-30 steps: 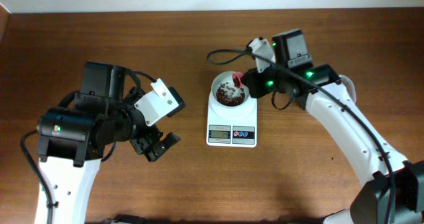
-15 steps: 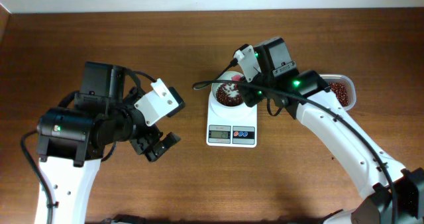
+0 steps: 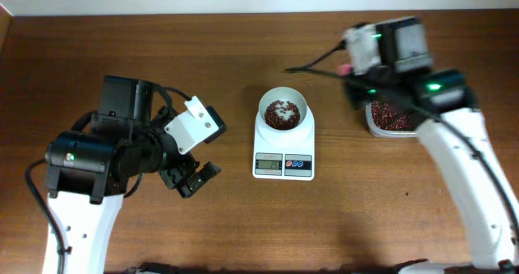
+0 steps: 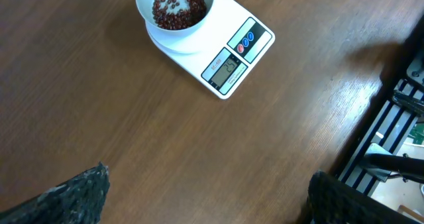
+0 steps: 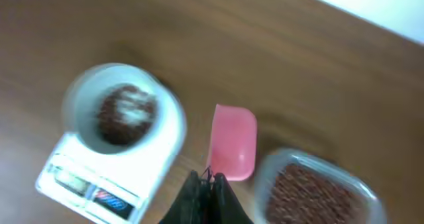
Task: Scoop and weigh 50g on scale
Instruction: 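Dip the scoop into the bean tub again with the right gripper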
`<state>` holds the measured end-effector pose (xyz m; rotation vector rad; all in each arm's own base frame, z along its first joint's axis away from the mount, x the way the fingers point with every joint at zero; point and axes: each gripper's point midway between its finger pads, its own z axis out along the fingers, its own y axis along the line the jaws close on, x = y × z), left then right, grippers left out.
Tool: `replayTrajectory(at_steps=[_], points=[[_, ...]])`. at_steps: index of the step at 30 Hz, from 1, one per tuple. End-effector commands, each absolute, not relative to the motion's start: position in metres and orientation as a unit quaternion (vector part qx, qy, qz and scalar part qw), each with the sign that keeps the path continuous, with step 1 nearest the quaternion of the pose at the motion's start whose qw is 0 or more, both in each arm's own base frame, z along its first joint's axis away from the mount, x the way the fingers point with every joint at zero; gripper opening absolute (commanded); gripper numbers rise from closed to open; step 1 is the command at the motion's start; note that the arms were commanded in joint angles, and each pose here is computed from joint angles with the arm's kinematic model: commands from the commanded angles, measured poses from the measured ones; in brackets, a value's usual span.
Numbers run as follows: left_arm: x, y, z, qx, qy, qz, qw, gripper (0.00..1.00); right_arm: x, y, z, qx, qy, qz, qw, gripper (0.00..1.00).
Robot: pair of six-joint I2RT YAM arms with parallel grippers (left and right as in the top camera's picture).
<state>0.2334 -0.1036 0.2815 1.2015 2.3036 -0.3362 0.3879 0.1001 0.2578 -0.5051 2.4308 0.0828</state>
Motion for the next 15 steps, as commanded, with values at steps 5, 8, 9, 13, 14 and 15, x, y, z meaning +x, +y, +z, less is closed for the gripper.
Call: replayTrajectory(at_steps=[5, 8, 9, 13, 14, 15], points=[[0.235, -0.103, 0.285, 0.451, 0.844, -0.121, 0.264, 0.99, 0.376, -0.028, 0.224, -0.048, 0.971, -0.055, 0.229, 0.04], [0.235, -0.103, 0.284, 0.451, 0.844, -0.121, 0.264, 0.99, 0.38, -0.056, 0.2, -0.018, 0.979, -0.056, 0.195, 0.04], [0.235, -0.103, 0.285, 0.451, 0.844, -0.121, 0.264, 0.99, 0.382, -0.061, 0.189, -0.012, 0.982, -0.056, 0.18, 0.04], [0.235, -0.103, 0.285, 0.451, 0.844, -0.121, 0.264, 0.99, 0.384, -0.067, 0.139, -0.017, 0.993, -0.047, 0.106, 0.04], [0.235, -0.103, 0.285, 0.451, 0.844, -0.121, 0.264, 0.99, 0.384, -0.069, 0.122, -0.016, 0.995, -0.046, 0.084, 0.04], [0.235, -0.103, 0.285, 0.451, 0.844, -0.121, 0.264, 0.99, 0.383, -0.072, 0.112, -0.013, 0.997, -0.045, 0.069, 0.04]])
